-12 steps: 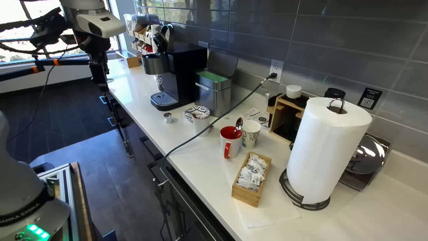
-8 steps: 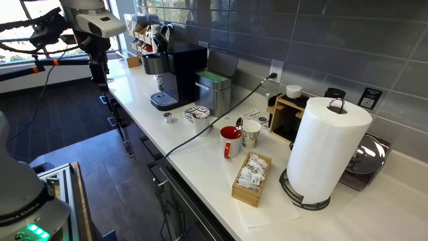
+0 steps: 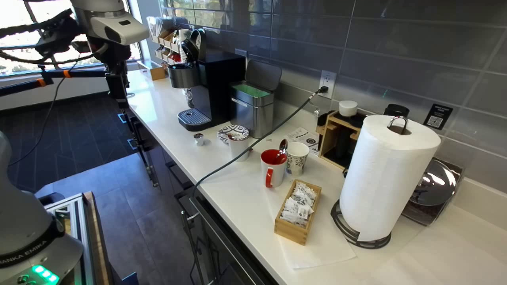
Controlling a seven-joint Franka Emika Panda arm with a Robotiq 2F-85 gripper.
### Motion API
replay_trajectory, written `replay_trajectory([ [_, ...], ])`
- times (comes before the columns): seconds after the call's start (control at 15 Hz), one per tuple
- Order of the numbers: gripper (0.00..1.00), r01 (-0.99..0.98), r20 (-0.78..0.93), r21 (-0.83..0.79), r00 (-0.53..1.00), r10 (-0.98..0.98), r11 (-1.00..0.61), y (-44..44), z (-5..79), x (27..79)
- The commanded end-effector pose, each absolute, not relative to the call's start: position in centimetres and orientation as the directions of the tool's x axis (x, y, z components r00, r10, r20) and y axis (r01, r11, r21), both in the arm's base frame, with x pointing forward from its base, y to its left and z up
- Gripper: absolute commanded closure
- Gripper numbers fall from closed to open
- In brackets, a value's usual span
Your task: Pick up the white container and put it in the silver bin
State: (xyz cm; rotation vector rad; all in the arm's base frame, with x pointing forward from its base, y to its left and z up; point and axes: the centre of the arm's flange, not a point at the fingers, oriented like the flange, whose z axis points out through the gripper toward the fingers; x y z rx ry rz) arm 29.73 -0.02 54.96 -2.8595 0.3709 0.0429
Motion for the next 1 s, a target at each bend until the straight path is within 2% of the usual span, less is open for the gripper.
replay_trajectory([
  [0.0,0.00,-0.255,-0.062,-0.249,0.967,-0.247,-0.934,0.0,55.0,29.7],
  [0.33,0.00,-0.255,-0.062,-0.249,0.967,-0.247,-0.934,0.0,55.0,29.7],
  [0.67,0.00,-0.438,-0.006,-0.249,0.893,-0.451,-0.864,5.5,55.2,34.7],
  [0.93,0.00,-0.487,0.060,-0.177,0.862,-0.504,-0.855,9.3,54.7,37.3],
])
